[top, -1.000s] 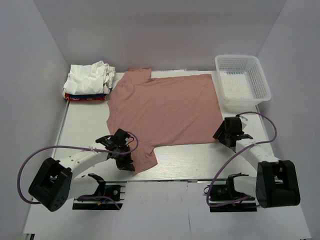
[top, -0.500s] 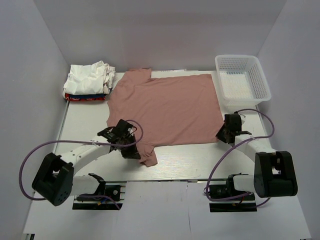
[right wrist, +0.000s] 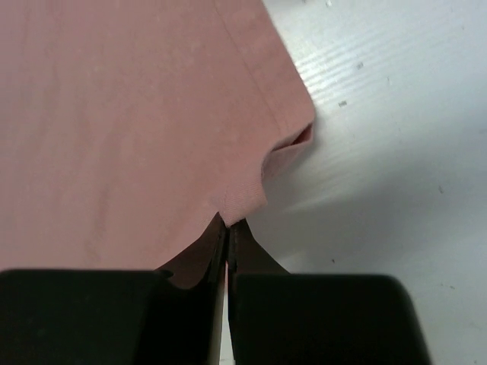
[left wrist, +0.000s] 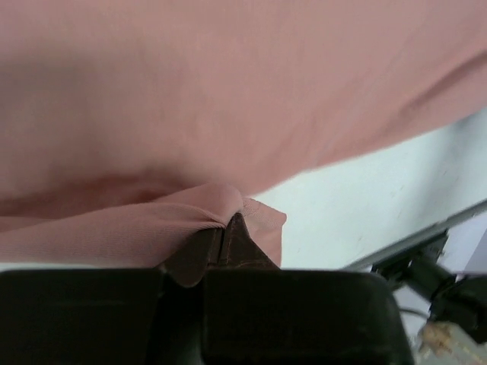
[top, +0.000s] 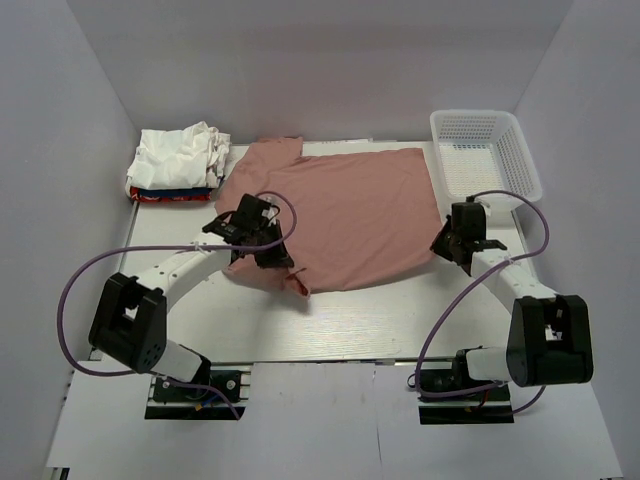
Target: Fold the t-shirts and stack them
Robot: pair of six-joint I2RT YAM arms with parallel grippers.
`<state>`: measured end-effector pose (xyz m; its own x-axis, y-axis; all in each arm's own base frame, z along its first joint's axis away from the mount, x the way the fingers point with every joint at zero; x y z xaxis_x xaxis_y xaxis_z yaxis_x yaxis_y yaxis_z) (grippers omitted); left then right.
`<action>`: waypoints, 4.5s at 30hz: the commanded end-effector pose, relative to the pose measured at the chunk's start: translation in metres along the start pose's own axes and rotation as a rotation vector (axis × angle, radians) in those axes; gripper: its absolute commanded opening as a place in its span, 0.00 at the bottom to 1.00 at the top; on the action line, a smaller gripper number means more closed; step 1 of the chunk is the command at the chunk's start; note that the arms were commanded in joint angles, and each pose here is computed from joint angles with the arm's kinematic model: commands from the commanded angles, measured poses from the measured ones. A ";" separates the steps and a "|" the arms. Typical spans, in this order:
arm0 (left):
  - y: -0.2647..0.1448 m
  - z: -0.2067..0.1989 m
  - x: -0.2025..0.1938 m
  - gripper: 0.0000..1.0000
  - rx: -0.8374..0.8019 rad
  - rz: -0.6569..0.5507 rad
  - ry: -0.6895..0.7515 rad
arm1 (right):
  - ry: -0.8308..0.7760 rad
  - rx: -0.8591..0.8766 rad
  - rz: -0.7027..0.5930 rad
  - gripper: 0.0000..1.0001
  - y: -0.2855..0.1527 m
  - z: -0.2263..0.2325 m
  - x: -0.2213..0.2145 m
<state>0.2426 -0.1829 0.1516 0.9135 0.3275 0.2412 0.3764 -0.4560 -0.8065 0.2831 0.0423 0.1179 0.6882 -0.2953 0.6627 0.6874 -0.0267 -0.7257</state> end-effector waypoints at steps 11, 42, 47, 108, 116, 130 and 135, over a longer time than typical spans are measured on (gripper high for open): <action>-0.029 -0.020 0.109 0.00 0.057 -0.317 -0.055 | -0.039 -0.004 -0.096 0.00 0.010 0.024 0.076; 0.051 0.022 0.274 0.80 0.115 -0.407 -0.113 | -0.175 0.010 -0.048 0.34 0.070 0.063 0.142; 0.032 0.018 0.274 0.92 0.103 -0.434 -0.113 | -0.278 0.191 -0.062 0.82 0.052 0.087 0.127; 0.003 0.000 0.188 0.99 0.080 -0.578 0.147 | -0.352 0.175 0.049 0.90 0.113 0.112 0.084; 0.023 0.038 0.156 0.99 0.127 -0.486 0.061 | -0.323 0.235 0.022 0.90 0.128 0.125 0.091; 0.071 0.052 0.164 0.99 0.192 -0.372 0.021 | -0.352 0.154 -0.075 0.90 0.113 0.116 0.119; 0.077 0.057 0.155 0.99 0.176 -0.347 0.022 | -0.322 0.173 -0.154 0.90 0.093 0.098 0.088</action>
<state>0.4039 -0.1183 0.0925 0.7455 0.4085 0.5266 0.6231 -0.1469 -0.7682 0.4271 0.1066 0.1020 0.7196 0.0436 0.6930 0.6857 0.1122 -0.7192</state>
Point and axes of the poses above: each gripper's point midway between its finger pads, its own y axis out along the fingers, its own z axis along the line the jaws close on, x = y × z, the point moved 7 cm from there along -y, back along the fingers, and after that the axes turned 9 degrees about -y, right-handed, at the moved point
